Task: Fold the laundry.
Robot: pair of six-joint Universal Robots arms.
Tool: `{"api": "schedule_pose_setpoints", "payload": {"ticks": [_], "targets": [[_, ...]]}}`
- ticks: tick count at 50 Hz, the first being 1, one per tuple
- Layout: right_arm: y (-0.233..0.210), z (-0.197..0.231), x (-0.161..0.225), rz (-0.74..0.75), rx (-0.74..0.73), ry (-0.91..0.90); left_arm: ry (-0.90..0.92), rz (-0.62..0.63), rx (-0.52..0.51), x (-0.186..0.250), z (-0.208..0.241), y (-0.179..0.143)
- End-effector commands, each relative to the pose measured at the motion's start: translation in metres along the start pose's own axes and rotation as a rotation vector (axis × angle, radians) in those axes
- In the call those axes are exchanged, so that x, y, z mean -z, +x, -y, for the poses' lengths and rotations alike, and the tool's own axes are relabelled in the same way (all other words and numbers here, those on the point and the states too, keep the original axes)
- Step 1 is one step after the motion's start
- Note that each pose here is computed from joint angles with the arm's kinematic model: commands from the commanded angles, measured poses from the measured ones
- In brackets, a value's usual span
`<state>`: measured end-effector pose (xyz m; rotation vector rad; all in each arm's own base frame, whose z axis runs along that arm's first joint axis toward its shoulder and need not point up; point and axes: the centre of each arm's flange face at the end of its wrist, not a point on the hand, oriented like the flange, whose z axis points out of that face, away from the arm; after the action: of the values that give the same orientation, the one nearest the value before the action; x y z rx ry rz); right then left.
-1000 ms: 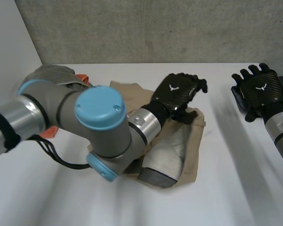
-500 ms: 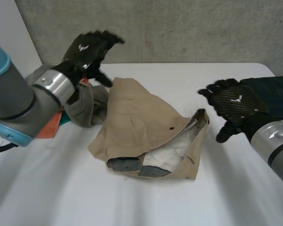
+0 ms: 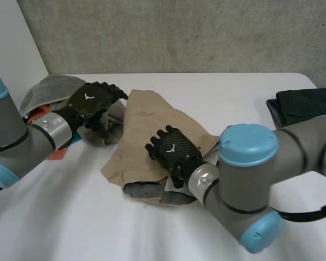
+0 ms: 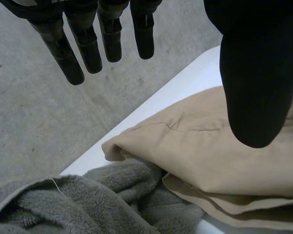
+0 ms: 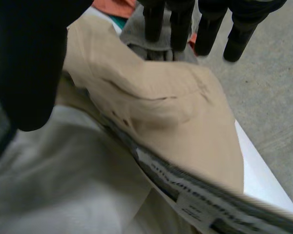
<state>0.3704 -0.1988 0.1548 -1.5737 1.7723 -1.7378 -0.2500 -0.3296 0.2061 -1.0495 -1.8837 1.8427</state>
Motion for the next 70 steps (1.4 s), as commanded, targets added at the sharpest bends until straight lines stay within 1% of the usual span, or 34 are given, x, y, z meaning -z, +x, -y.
{"api": "schedule_pose_setpoints", "payload": {"ticks": [1,5,6,7,9,10,14,16,20,22,26,29,31,32,34,39,41,47,50,51,53,55,56,58,60,62,64,66,67,70], "targets": [[0.013,-0.003,-0.027,-0.117,0.018,0.022,0.013,0.028,-0.008,0.011,0.007,-0.003],[0.039,0.026,-0.017,-0.212,0.012,0.094,0.045,0.100,-0.036,0.007,0.011,-0.019],[0.050,0.044,-0.008,-0.242,0.013,0.137,0.052,0.116,-0.042,0.006,0.012,-0.022],[0.055,0.054,-0.002,-0.257,0.013,0.159,0.071,0.148,-0.058,0.002,0.014,-0.030],[0.066,0.077,0.016,-0.280,0.006,0.219,0.088,0.170,-0.072,-0.001,0.018,-0.036],[0.068,0.083,0.021,-0.283,0.003,0.238,0.095,0.187,-0.076,-0.006,0.018,-0.044],[0.071,0.105,0.045,-0.255,0.013,0.302,0.082,0.186,-0.072,-0.021,0.004,-0.049],[0.075,0.121,0.065,-0.237,0.013,0.333,0.083,0.174,-0.074,-0.027,0.000,-0.047],[0.077,0.137,0.094,-0.205,0.006,0.365,0.081,0.137,-0.071,-0.042,-0.010,-0.038],[0.077,0.142,0.102,-0.196,-0.011,0.376,0.084,0.106,-0.071,-0.052,-0.016,-0.025],[0.078,0.152,0.124,-0.190,-0.051,0.413,0.095,0.074,-0.072,-0.065,-0.022,-0.011],[0.077,0.158,0.141,-0.181,-0.064,0.443,0.105,0.060,-0.076,-0.071,-0.025,-0.003],[0.076,0.160,0.148,-0.178,-0.064,0.456,0.121,0.038,-0.083,-0.076,-0.027,0.008],[0.074,0.163,0.157,-0.167,-0.064,0.476,0.143,0.038,-0.093,-0.079,-0.025,0.012],[0.070,0.163,0.166,-0.154,-0.063,0.489,0.169,0.058,-0.103,-0.081,-0.022,0.010],[0.066,0.162,0.177,-0.137,-0.060,0.496,0.222,0.153,-0.123,-0.086,-0.014,0.005],[0.066,0.162,0.178,-0.140,-0.059,0.498,0.235,0.168,-0.119,-0.087,-0.011,0.009],[0.073,0.161,0.179,-0.170,-0.064,0.495,0.227,0.102,-0.077,-0.085,-0.012,0.030],[0.082,0.161,0.177,-0.203,-0.066,0.492,0.214,0.025,-0.034,-0.082,-0.018,0.047],[0.085,0.160,0.177,-0.211,-0.069,0.489,0.217,0.022,-0.031,-0.082,-0.017,0.048],[0.093,0.159,0.175,-0.235,-0.073,0.485,0.228,0.029,-0.028,-0.079,-0.009,0.046],[0.106,0.156,0.173,-0.273,-0.088,0.472,0.255,0.067,-0.036,-0.075,0.007,0.038],[0.110,0.154,0.172,-0.285,-0.093,0.469,0.296,0.138,-0.048,-0.066,0.033,0.023],[0.122,0.153,0.172,-0.319,-0.106,0.467,0.327,0.204,-0.055,-0.056,0.052,0.012],[0.130,0.152,0.171,-0.343,-0.116,0.467,0.380,0.294,-0.063,-0.038,0.083,-0.007],[0.142,0.149,0.171,-0.379,-0.134,0.462,0.415,0.325,-0.069,-0.026,0.100,-0.014],[0.150,0.147,0.171,-0.400,-0.150,0.461,0.480,0.345,-0.068,-0.005,0.128,-0.018],[0.161,0.146,0.172,-0.429,-0.175,0.464,0.528,0.350,-0.061,0.009,0.147,-0.018],[0.164,0.146,0.173,-0.437,-0.184,0.466,0.573,0.356,-0.052,0.024,0.165,-0.018],[0.178,0.145,0.175,-0.472,-0.218,0.474,0.634,0.356,-0.039,0.045,0.188,-0.016]]}}
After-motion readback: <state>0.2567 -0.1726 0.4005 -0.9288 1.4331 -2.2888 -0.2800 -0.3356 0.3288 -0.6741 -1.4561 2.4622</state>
